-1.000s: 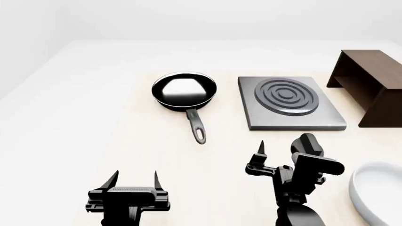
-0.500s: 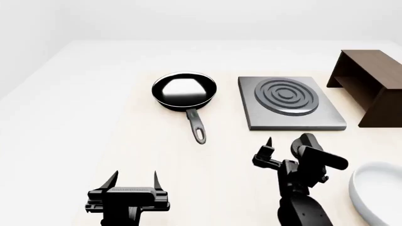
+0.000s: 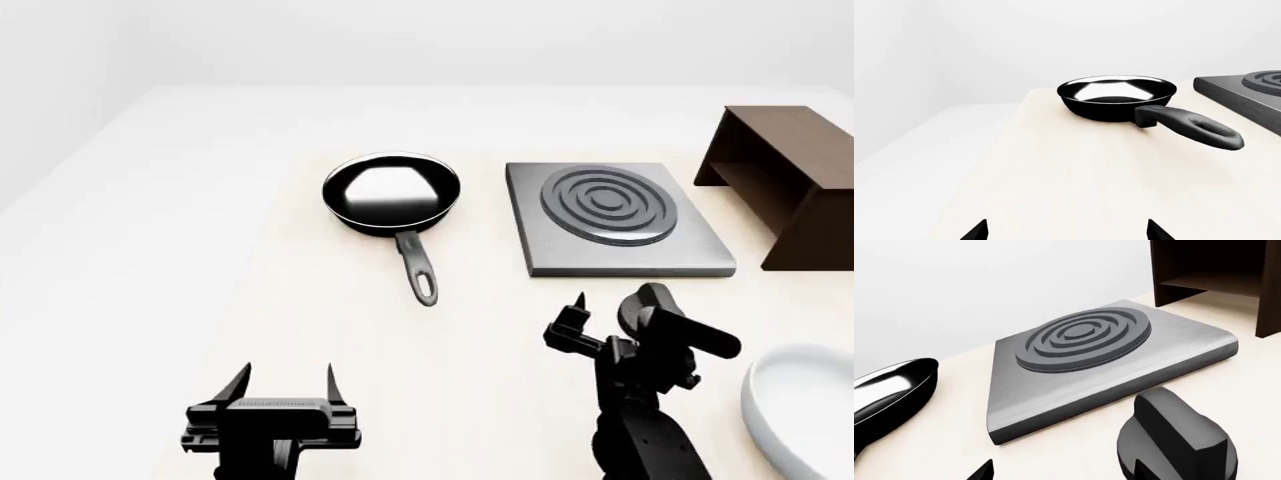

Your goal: Turn on the stove.

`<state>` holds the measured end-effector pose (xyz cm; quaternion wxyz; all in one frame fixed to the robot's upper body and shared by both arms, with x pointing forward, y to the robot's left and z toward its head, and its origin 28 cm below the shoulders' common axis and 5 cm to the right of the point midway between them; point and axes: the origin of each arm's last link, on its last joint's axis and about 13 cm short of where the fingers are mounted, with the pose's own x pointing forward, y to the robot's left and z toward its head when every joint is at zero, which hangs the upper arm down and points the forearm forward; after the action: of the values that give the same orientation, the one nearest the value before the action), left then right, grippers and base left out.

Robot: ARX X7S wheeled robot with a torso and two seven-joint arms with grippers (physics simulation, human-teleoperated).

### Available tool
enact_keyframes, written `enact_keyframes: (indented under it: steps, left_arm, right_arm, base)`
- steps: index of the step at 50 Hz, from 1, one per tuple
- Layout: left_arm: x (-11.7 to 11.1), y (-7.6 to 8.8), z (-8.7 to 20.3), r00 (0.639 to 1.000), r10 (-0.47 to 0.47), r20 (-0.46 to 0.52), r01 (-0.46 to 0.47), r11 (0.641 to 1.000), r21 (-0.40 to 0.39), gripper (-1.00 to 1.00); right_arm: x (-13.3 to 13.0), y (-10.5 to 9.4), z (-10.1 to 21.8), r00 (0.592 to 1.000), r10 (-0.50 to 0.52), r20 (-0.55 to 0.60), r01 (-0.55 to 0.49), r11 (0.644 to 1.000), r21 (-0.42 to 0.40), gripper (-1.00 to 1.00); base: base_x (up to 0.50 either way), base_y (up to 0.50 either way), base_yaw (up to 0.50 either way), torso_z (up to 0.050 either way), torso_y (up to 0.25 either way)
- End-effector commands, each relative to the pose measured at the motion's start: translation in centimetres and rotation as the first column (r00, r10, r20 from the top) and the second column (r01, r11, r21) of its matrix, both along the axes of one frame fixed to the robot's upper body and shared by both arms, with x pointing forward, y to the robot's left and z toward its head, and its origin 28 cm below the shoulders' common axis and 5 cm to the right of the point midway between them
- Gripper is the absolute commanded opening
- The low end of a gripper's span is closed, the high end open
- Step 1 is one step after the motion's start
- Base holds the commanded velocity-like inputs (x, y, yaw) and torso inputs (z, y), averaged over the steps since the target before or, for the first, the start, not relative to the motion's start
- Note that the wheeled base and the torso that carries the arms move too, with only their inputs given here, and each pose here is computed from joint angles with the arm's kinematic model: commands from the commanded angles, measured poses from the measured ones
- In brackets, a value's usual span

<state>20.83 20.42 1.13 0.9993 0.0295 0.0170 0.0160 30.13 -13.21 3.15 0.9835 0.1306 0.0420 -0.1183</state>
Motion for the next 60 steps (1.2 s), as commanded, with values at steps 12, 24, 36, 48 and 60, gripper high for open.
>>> enact_keyframes:
  steps: [12,24,36,48,60]
  left_arm:
    - [0.1,-0.1,0.1,1.0,-0.012,0.013,0.012,1.0,-0.018,1.0]
    - [0.1,-0.1,0.1,1.0,-0.01,0.012,0.01,1.0,-0.016,1.0]
    - [0.0,-0.1,0.1,1.0,-0.009,0.012,0.009,1.0,-0.017,1.0]
    - [0.0,0.0,0.0,1.0,-0.01,0.012,0.01,1.0,-0.016,1.0]
    - [0.0,0.0,0.0,1.0,-0.009,0.012,0.009,1.0,-0.014,1.0]
  right_arm:
    - [1.0,-0.1,-0.6,1.0,-0.009,-0.013,0.009,1.0,0.011,1.0]
    - [1.2,-0.4,-0.8,0.999,-0.019,-0.037,0.022,0.997,0.077,1.0]
    - [1.3,-0.5,-0.7,0.999,-0.016,-0.045,0.019,0.996,0.083,1.0]
    - [1.8,-0.2,0.3,0.999,0.002,-0.044,0.002,0.996,0.084,1.0]
    - [3.7,-0.6,0.4,0.997,-0.002,-0.077,0.01,0.995,0.1,1.0]
  base:
    - [0.0,0.0,0.0,0.0,0.0]
    - [0.0,0.0,0.0,0.0,0.0]
    - [0.0,0.0,0.0,0.0,0.0]
    - [0.0,0.0,0.0,0.0,0.0]
    - [0.0,0.0,0.0,0.0,0.0]
